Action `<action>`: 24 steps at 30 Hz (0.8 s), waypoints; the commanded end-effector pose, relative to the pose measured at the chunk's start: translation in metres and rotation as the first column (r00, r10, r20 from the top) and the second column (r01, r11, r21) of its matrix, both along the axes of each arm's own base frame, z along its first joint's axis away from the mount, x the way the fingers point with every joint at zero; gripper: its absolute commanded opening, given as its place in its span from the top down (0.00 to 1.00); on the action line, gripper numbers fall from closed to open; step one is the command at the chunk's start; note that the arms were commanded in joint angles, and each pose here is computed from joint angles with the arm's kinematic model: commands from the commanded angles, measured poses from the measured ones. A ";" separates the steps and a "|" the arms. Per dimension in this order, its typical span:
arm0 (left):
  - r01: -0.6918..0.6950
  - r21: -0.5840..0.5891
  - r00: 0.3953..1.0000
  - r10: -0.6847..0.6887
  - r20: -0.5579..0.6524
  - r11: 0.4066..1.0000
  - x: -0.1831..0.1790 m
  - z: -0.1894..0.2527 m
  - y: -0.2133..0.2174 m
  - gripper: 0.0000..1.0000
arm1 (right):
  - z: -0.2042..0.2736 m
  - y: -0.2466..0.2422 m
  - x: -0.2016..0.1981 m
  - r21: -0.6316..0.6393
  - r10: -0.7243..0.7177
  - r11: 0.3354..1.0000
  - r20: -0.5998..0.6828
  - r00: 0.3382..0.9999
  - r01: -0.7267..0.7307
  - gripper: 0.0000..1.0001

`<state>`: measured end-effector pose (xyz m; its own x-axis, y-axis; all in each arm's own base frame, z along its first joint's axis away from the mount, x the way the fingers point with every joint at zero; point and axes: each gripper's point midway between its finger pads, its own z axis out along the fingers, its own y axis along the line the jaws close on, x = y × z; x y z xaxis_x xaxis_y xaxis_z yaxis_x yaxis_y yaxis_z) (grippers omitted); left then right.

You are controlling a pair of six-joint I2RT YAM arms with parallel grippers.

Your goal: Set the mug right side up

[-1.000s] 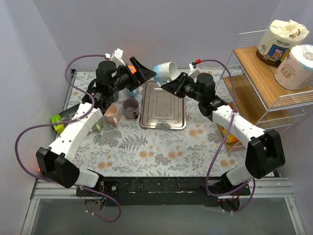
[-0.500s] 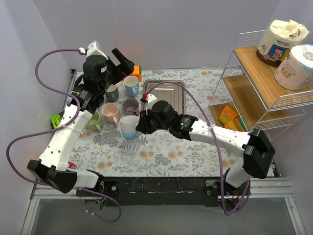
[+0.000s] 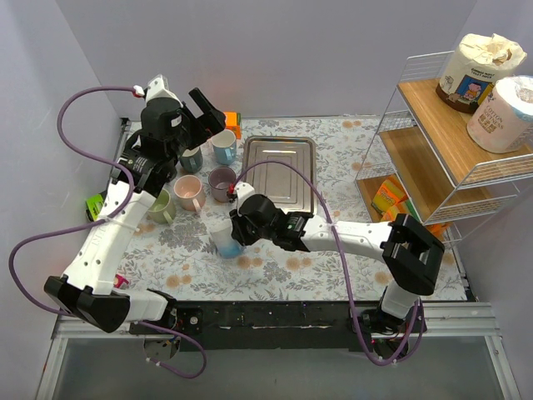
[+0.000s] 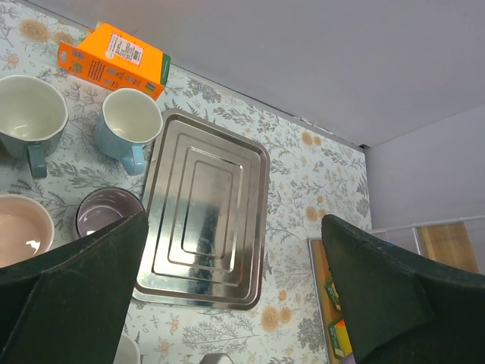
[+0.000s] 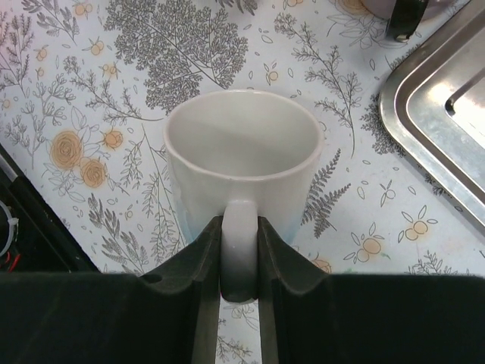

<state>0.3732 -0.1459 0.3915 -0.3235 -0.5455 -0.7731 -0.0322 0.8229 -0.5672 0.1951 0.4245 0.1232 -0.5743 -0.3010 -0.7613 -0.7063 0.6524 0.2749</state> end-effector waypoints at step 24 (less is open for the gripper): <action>0.004 0.022 1.000 -0.003 -0.013 1.000 -0.011 -0.009 0.006 0.02 | -0.021 0.040 0.007 0.093 -0.042 0.996 0.444 0.895 0.001 0.99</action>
